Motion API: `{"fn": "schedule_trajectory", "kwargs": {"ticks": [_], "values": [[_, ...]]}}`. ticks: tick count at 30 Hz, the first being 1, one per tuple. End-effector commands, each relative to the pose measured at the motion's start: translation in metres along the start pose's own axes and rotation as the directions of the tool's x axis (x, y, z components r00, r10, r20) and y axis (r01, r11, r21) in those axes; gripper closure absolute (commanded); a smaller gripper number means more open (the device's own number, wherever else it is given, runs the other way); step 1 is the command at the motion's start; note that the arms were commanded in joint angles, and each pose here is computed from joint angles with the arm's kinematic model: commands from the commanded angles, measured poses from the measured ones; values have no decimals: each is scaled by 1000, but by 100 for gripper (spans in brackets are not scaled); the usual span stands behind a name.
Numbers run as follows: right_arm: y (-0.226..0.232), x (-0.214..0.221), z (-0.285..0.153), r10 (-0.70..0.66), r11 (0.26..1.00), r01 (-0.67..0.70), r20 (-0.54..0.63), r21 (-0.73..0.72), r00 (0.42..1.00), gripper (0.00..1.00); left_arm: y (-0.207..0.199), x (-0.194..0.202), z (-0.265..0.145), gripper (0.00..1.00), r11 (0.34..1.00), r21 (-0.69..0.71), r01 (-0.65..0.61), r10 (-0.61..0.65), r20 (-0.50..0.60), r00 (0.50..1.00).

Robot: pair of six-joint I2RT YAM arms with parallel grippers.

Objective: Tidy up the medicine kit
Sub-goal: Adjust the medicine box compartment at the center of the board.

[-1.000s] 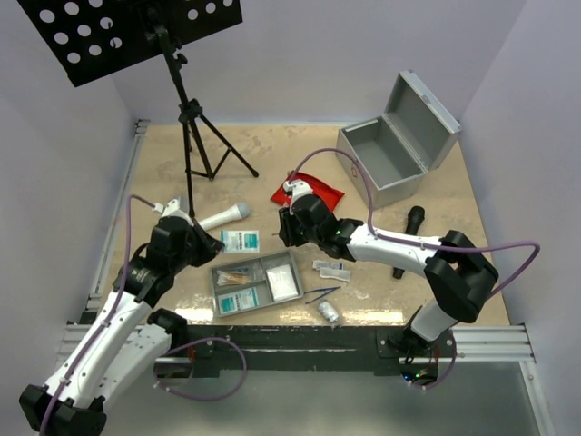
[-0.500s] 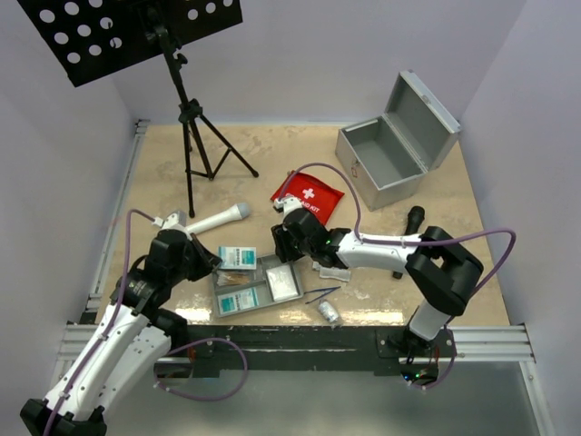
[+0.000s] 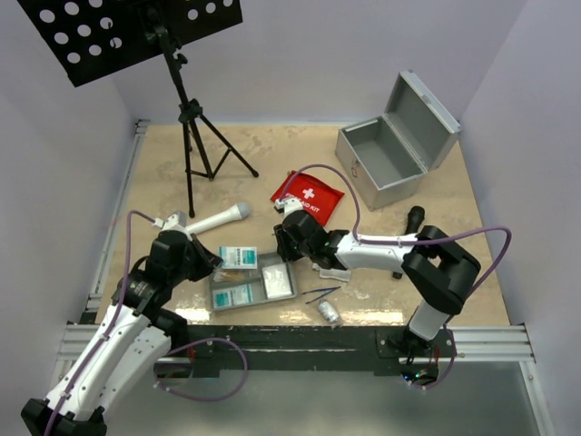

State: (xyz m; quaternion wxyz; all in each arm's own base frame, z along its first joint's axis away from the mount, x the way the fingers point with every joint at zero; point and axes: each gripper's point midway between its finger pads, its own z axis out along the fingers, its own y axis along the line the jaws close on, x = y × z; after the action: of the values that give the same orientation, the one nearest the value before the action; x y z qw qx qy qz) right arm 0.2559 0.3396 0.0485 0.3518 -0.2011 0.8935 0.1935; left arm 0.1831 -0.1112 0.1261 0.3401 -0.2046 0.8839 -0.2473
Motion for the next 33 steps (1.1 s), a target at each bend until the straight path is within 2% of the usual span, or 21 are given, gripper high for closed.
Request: {"fn": "schedule_trajectory", "kwargs": {"ticks": [1, 3, 7, 12, 21, 33], "values": [[-6, 23, 10, 8, 1000, -7, -57, 18, 998, 74, -10, -6, -2, 100, 999, 42, 1, -2, 25, 1000], [-5, 25, 11, 15, 1000, -14, -61, 13, 998, 76, -12, -8, -3, 100, 999, 48, 0, -2, 30, 1000], [2, 13, 2, 38, 999, -39, -11, -25, 999, 59, -12, -9, -2, 100, 999, 48, 2, -3, 34, 999], [4, 2, -5, 27, 999, -26, 24, -40, 999, 55, -14, -11, -3, 100, 999, 53, 2, -4, 42, 999], [-6, 4, 4, -29, 999, 30, -15, 30, 999, 75, -6, -12, 7, 100, 1000, -7, 0, 0, 37, 999], [-45, -9, -2, -96, 985, 101, -42, 143, 995, 79, -5, -12, 18, 100, 997, -46, -54, 54, -9, 998]]}}
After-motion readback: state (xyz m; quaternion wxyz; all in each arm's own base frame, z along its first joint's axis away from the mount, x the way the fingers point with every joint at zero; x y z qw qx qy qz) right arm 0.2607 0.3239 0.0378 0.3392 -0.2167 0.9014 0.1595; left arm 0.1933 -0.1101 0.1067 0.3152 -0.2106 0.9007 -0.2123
